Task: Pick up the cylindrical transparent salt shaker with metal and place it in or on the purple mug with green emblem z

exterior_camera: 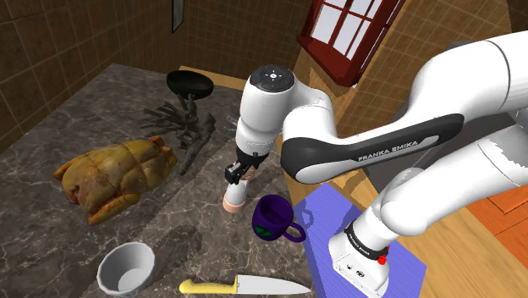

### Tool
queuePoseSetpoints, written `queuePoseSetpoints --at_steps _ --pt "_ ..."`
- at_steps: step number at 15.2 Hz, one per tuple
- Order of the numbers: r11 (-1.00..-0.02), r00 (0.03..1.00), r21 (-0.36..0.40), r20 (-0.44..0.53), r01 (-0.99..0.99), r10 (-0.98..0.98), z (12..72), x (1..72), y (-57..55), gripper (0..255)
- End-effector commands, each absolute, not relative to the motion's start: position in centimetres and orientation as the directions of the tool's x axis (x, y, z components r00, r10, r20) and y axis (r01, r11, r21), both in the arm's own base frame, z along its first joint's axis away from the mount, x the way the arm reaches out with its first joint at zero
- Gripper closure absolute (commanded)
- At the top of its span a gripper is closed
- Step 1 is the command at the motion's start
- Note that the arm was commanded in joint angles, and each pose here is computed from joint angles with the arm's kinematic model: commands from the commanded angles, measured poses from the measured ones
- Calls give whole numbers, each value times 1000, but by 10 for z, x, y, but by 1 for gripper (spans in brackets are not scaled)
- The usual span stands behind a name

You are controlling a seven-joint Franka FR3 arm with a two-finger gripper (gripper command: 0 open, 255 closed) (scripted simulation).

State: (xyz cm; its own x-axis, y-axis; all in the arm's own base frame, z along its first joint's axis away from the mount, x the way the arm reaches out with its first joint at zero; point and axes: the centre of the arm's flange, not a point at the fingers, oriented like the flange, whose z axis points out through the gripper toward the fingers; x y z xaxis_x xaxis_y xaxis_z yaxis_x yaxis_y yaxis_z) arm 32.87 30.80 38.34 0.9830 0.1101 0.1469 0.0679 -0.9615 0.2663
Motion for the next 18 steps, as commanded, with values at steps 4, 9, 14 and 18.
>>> queuePoseSetpoints --at_steps 4,9,14,18 --pt "-962 983 266 147 68 110 383 329 308 255" --pt "-962 983 266 147 68 110 399 329 308 255" --pt "-962 983 266 147 68 110 426 329 308 255" --pt "-962 983 266 147 68 110 447 329 308 255"
